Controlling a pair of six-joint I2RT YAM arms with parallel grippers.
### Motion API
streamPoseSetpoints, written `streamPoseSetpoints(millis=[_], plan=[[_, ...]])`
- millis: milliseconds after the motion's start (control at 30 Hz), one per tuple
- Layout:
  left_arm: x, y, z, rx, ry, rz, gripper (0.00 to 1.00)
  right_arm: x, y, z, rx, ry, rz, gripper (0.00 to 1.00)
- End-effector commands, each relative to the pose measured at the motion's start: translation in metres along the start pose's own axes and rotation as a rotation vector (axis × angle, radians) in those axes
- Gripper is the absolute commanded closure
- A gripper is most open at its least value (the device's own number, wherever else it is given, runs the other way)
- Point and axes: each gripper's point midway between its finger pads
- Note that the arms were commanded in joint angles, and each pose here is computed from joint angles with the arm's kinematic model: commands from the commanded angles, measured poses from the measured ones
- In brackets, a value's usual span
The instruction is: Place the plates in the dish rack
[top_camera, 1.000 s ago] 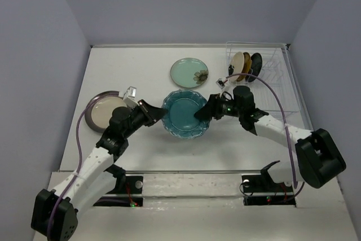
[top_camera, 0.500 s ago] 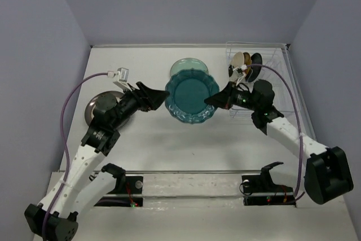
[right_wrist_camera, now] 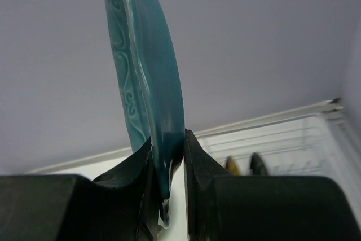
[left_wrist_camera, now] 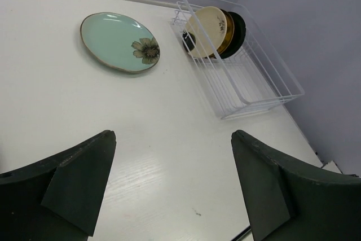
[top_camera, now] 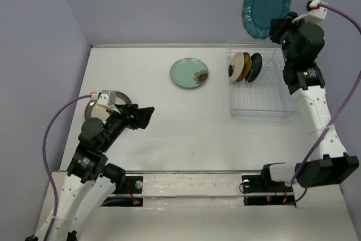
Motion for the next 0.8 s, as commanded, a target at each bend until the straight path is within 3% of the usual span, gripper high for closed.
streamPoseSetpoints(millis=[0, 200, 333, 767], plan=[[0.004, 0.008, 0.002, 0.052, 0.013, 0.032, 0.05, 0.023, -0.063, -0.071, -0.258, 0.369, -0.189, 0.93], [-0.001, 0.008, -0.005, 0.058, 0.038, 0.028, 0.05, 0.044, -0.053, -0.115, -0.385, 0.447, -0.132, 0.93], [-0.005, 0.004, -0.001, 0.053, 0.001, 0.005, 0.04, 0.054, -0.017, -0.134, -0.429, 0.458, -0.033, 0.93], [-0.007, 0.003, 0.0, 0.048, -0.014, -0.003, 0.04, 0.06, 0.075, -0.163, -0.391, 0.448, 0.167, 0.93]])
Point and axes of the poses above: each gripper's point midway between its finger pads, its own x axis out along the fingers, its own z axis along the line the jaws close on, y = z × x, and after that the axes turned 4 degrees about x, right-handed
